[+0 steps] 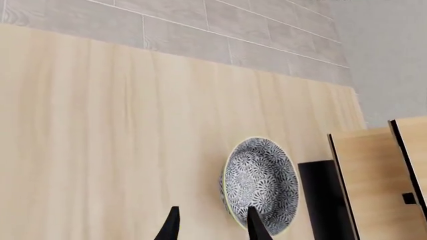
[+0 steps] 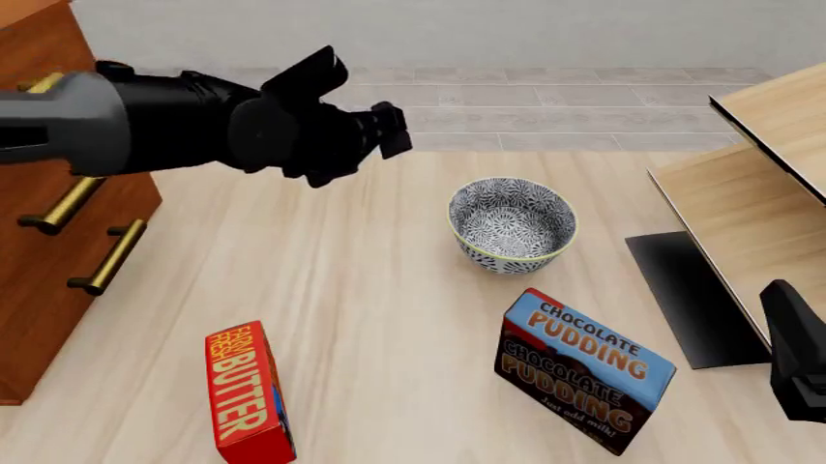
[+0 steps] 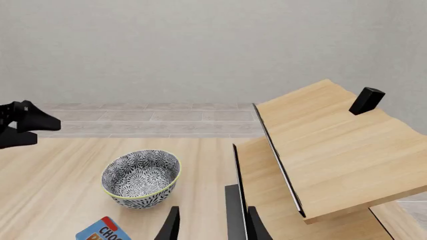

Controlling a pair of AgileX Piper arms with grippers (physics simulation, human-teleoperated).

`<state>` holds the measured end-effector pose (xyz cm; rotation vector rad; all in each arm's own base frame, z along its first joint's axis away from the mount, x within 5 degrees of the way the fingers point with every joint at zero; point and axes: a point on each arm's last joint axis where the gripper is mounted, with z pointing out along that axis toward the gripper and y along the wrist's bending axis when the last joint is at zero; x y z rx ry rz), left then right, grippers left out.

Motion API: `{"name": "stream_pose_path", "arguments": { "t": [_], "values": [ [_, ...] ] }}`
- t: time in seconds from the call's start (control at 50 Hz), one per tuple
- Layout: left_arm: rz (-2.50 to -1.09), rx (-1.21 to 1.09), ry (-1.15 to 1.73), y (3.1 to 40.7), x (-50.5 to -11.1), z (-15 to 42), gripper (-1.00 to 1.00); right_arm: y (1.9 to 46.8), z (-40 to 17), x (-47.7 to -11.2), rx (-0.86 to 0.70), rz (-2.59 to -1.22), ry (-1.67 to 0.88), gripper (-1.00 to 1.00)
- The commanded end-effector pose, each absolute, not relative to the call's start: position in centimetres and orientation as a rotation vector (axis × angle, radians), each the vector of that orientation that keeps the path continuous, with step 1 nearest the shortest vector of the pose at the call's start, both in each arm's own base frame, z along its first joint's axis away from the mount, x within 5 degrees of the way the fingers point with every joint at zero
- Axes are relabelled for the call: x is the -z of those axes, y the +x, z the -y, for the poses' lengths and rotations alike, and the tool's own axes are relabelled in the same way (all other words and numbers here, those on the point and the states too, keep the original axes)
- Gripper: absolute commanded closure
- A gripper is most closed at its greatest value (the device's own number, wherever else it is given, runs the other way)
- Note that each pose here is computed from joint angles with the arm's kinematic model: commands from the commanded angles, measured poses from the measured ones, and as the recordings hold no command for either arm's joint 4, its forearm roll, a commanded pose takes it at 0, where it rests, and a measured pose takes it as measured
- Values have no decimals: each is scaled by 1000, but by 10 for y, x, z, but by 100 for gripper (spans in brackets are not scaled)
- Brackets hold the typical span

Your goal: Close the top drawer of the cabinet and put the bowl on top of it.

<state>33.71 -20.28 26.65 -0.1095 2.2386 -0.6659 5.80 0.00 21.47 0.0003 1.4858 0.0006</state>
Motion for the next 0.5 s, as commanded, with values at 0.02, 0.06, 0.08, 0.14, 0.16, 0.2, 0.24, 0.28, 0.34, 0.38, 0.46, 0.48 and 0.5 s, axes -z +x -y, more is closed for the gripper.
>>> {"name": "stream_pose_path", "arguments": {
  "t": [0.02, 0.06, 0.08, 0.14, 0.16, 0.2, 0.24, 0.28, 0.34, 0.38, 0.46, 0.48, 0.5],
  "values": [
    [-2240, 675, -123, 343, -254, 207, -100, 57, 0, -214, -1, -1485, 0, -100],
    [-2241, 672, -118, 344, -252, 208, -100, 57, 0, -214, 0, -1485, 0, -100],
    [-2242, 672, -120, 345, -252, 208, -100, 57, 0, -214, 0, -1485, 0, -100],
    [-2247, 679, -117, 344, -248, 212, -100, 57, 0, -214, 0, -1486, 0, -100],
    [-2248, 683, -114, 343, -247, 214, -100, 57, 0, -214, -1, -1485, 0, -100],
    [-2251, 686, -113, 343, -246, 216, -100, 57, 0, -214, -1, -1485, 0, -100],
    [-2252, 687, -116, 344, -244, 217, -100, 57, 0, -214, 0, -1485, 0, -100],
    [-2252, 686, -114, 345, -242, 218, -100, 57, 0, -214, -1, -1485, 0, -100],
    [-2257, 685, -110, 346, -238, 219, -100, 57, 0, -214, -1, -1485, 0, -100],
    [-2263, 687, -105, 345, -234, 222, -100, 57, 0, -214, 0, -1485, 0, -100],
    [-2268, 686, -108, 348, -231, 224, -100, 57, 0, -214, 0, -1485, 0, -100],
    [-2267, 687, -106, 348, -231, 225, -100, 57, 0, -214, 0, -1485, 0, -100],
    [-2269, 692, -109, 347, -230, 226, -100, 57, 0, -214, 0, -1485, 0, -100]
  ]
}}
